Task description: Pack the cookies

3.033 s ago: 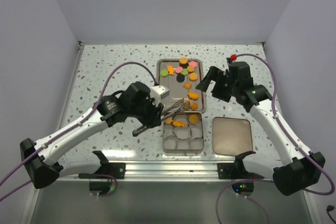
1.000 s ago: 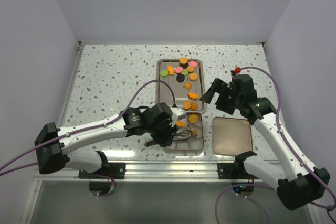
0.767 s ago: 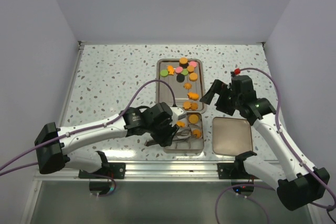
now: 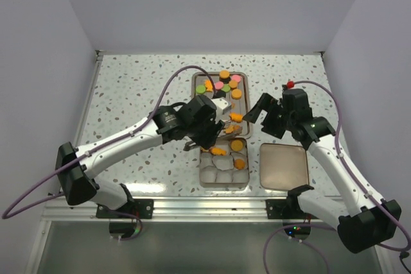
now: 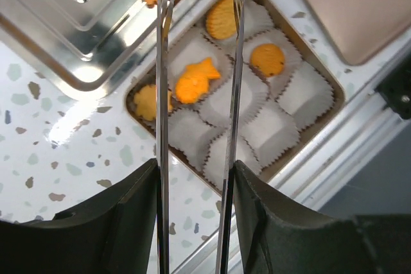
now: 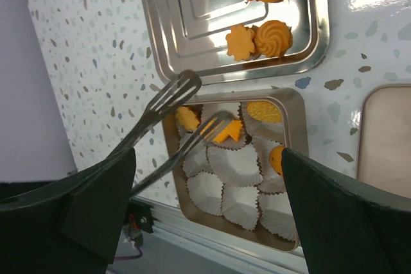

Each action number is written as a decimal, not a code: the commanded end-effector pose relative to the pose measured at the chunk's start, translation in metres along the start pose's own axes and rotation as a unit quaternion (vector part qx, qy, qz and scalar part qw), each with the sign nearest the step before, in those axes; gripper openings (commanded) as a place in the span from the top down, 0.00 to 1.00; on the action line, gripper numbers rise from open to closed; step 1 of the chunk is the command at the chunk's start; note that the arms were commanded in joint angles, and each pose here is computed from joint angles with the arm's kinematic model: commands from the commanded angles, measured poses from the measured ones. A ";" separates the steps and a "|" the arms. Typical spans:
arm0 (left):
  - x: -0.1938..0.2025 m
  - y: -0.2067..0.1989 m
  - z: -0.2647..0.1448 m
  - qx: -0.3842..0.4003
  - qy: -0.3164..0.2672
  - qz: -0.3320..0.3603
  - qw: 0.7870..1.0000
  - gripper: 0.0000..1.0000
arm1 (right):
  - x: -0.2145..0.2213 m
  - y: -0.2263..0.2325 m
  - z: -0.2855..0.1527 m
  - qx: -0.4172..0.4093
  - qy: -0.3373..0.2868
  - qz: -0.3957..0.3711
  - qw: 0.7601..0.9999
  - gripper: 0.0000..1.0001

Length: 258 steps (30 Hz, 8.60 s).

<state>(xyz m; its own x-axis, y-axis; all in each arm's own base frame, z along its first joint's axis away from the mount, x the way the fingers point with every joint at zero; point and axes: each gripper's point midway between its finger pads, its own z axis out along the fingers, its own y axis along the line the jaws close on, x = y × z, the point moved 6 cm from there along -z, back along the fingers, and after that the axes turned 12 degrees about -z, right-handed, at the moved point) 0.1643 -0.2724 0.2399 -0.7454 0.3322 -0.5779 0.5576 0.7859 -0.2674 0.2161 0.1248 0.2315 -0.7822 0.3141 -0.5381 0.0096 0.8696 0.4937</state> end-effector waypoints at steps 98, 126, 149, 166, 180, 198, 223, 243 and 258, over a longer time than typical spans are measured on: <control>-0.071 0.054 0.030 -0.126 -0.021 -0.050 0.991 0.64 | -0.003 0.001 -0.035 -0.005 -0.025 -0.041 0.999 0.01; 0.062 0.011 -0.039 0.018 0.024 -0.038 0.999 0.66 | -0.009 0.002 -0.019 -0.005 -0.008 -0.072 0.997 0.01; 0.092 0.003 -0.021 0.017 0.072 -0.030 0.997 0.53 | 0.007 -0.010 -0.020 0.007 0.004 -0.071 0.997 0.01; 0.059 -0.011 -0.025 0.018 0.047 -0.011 0.999 0.44 | 0.013 -0.016 -0.018 0.012 -0.003 -0.068 0.998 0.01; -0.013 -0.005 -0.039 -0.044 -0.028 0.004 0.999 0.41 | 0.004 -0.014 -0.024 0.021 -0.017 -0.072 0.997 0.01; -0.088 0.066 0.073 -0.142 0.018 -0.071 0.987 0.44 | -0.010 -0.011 -0.041 0.039 -0.039 -0.089 0.995 0.01; -0.118 0.085 0.143 -0.132 0.041 -0.115 0.984 0.44 | -0.023 -0.012 -0.033 0.062 -0.030 -0.115 0.991 0.01; -0.091 0.092 0.137 -0.151 0.067 -0.123 0.979 0.48 | -0.022 -0.012 -0.032 0.056 -0.023 -0.122 0.991 0.01; -0.106 0.085 0.121 -0.143 0.038 -0.127 0.981 0.66 | -0.018 -0.011 -0.031 0.043 -0.017 -0.119 0.992 0.01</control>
<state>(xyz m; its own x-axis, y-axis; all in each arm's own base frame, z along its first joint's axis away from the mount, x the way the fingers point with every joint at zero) 0.3266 -0.3017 0.1366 -0.9178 0.1940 -0.3465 0.2429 0.9645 -0.1035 0.2083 0.0969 0.2493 -0.7672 0.1059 -0.6326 -0.0965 0.9560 0.2771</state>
